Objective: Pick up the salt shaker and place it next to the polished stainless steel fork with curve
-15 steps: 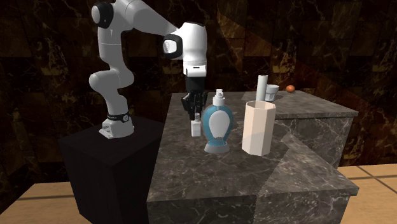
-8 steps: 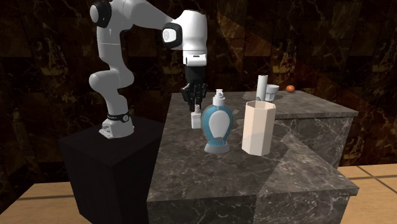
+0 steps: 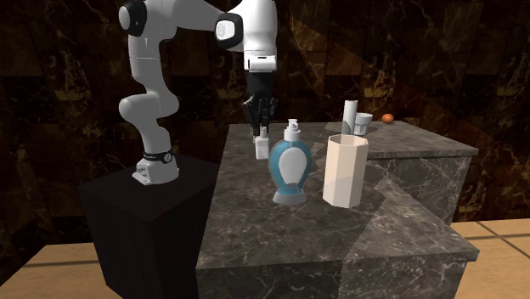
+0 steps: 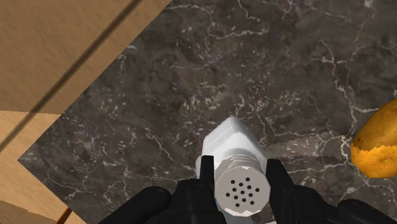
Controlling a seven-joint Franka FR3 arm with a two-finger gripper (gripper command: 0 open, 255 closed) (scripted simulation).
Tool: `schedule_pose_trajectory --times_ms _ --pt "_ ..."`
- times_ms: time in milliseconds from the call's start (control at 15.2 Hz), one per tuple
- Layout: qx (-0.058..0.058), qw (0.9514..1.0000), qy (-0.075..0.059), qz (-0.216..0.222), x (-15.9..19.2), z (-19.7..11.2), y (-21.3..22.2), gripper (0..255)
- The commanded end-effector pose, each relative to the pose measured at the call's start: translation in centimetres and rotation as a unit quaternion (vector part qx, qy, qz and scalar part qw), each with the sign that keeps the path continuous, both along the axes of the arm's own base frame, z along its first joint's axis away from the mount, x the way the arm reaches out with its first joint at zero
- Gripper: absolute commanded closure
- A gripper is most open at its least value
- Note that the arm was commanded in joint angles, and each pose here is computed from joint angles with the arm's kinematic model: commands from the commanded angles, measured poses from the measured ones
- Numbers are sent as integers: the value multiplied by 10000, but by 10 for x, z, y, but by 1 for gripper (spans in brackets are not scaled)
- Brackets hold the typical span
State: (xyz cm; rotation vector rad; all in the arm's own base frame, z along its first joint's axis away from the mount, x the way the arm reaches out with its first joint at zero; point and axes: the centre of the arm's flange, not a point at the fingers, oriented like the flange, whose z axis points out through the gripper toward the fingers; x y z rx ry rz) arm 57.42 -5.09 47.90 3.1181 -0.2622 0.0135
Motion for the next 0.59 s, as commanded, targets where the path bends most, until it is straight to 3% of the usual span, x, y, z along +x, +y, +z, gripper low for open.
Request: schedule_pose_trajectory --times_ms 0,528 --pt "0 10000 2 0 -1 11 0 255" --pt "0 10000 2 0 -1 54 0 255"
